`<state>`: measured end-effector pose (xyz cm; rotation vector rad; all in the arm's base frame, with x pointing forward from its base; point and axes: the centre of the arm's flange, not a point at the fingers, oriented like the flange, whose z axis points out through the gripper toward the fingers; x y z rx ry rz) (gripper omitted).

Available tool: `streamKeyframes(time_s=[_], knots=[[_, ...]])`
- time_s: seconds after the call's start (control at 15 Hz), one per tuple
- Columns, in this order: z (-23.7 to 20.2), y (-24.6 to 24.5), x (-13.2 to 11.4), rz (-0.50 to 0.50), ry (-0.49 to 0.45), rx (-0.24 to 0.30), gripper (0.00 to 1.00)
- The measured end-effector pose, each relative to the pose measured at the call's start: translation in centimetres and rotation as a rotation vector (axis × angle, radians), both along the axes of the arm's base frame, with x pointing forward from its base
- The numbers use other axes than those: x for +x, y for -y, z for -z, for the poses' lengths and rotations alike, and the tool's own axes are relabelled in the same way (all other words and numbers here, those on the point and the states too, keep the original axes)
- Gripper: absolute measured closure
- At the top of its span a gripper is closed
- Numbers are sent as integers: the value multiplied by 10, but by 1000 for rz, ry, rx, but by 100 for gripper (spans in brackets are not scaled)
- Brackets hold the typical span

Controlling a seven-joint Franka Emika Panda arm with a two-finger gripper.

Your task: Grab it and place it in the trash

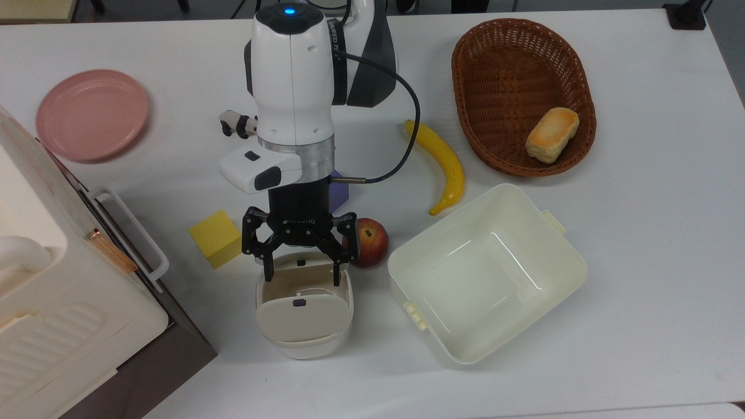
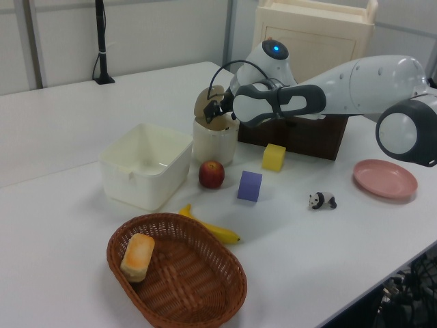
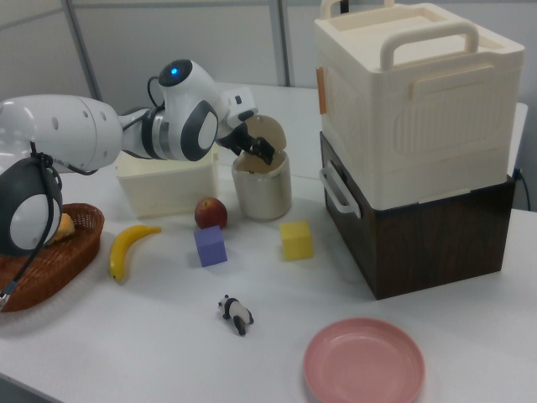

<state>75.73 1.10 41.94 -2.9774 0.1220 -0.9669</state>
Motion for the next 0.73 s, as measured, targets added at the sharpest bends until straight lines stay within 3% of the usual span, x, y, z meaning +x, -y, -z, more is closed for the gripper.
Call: streamKeyframes(time_s=[0.33,0.73], knots=[[-47,13,-21,20,21,-9,0],[-118,21,-89,72,-249,-60,0]])
